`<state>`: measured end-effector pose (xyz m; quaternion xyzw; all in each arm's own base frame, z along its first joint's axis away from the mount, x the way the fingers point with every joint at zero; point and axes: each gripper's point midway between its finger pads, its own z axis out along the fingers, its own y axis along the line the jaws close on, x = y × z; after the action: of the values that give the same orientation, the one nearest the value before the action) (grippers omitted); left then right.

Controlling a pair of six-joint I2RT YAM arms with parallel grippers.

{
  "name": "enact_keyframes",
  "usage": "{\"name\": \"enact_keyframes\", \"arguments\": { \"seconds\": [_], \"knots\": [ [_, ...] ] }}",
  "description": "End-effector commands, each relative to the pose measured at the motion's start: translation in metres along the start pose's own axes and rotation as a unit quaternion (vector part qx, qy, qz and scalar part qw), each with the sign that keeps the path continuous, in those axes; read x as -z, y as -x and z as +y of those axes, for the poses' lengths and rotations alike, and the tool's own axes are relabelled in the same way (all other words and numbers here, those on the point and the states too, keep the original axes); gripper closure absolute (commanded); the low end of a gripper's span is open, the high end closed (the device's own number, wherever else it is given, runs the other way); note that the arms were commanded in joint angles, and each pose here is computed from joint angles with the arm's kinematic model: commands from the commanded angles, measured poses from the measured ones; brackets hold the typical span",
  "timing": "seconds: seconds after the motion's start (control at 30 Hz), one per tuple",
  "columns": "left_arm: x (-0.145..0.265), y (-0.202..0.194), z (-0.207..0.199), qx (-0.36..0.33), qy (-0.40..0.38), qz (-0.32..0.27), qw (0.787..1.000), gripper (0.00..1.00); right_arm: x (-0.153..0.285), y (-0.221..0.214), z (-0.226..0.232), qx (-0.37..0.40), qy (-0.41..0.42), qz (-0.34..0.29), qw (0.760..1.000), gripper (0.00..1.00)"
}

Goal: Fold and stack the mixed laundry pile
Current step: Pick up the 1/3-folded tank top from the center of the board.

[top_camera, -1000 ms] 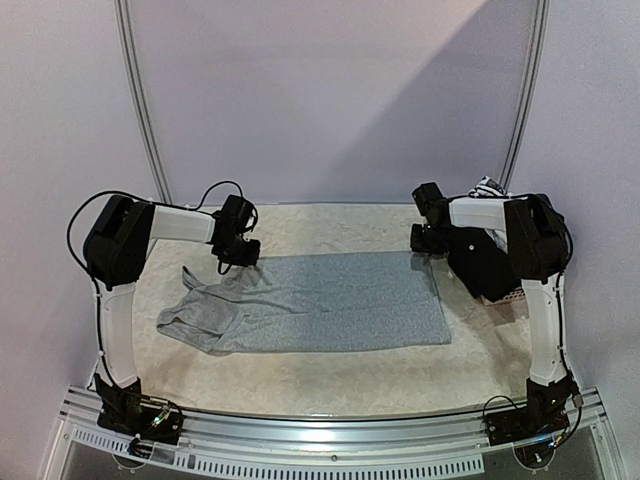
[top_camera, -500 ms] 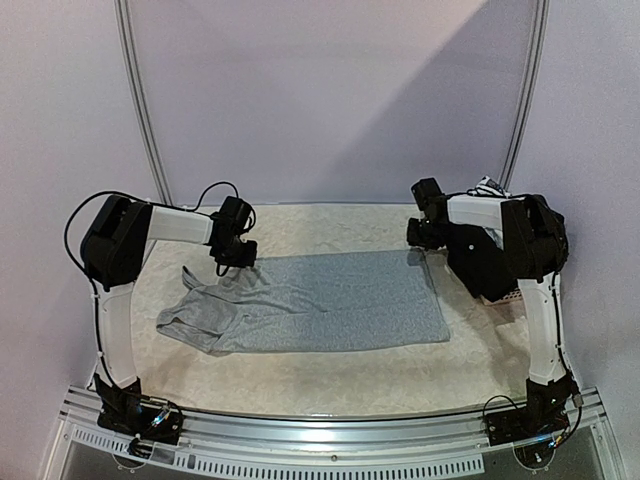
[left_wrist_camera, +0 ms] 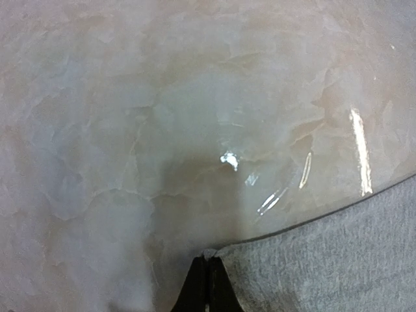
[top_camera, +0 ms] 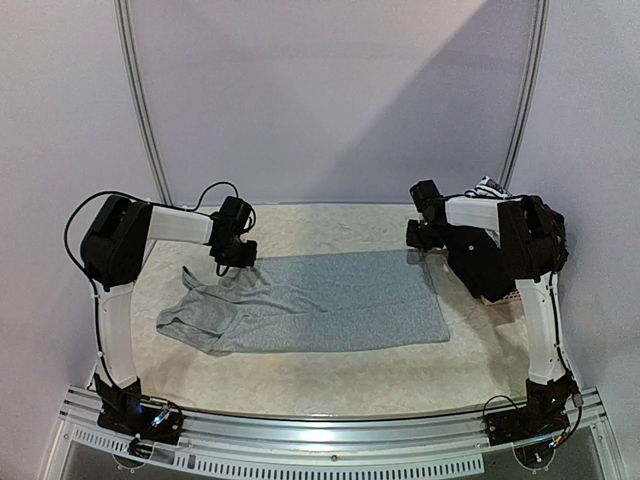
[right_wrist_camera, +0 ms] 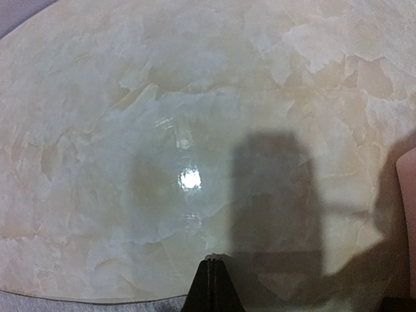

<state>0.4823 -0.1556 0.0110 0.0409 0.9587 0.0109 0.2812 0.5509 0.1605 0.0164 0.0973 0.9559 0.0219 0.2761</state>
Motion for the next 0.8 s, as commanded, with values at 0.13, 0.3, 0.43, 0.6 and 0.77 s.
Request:
{"name": "enact_keyframes", "arguments": {
  "seconds": [0.13,0.3,0.43,0.6,0.77],
  "knots": [
    [0.0,0.006,0.006,0.006,0.001,0.01,1.0,1.0,-0.001,-0.021,-0.002,0.003,-0.009,0.02,1.0,1.0],
    [0.009,0.023,-0.001,0.005,-0.014,-0.004,1.0,1.0,0.012,-0.008,0.001,0.003,-0.002,0.003,1.0,1.0],
    [0.02,0.039,-0.005,0.005,-0.028,-0.02,0.999,1.0,0.028,0.005,0.004,0.003,0.007,-0.015,1.0,1.0],
    [0.03,0.045,-0.01,0.006,-0.043,-0.027,0.999,1.0,0.045,0.009,0.005,0.005,0.023,-0.032,0.999,1.0],
    [0.04,0.044,-0.009,0.008,-0.047,-0.03,0.998,1.0,0.064,0.014,0.003,0.005,0.03,-0.048,0.998,1.0]
  ]
}}
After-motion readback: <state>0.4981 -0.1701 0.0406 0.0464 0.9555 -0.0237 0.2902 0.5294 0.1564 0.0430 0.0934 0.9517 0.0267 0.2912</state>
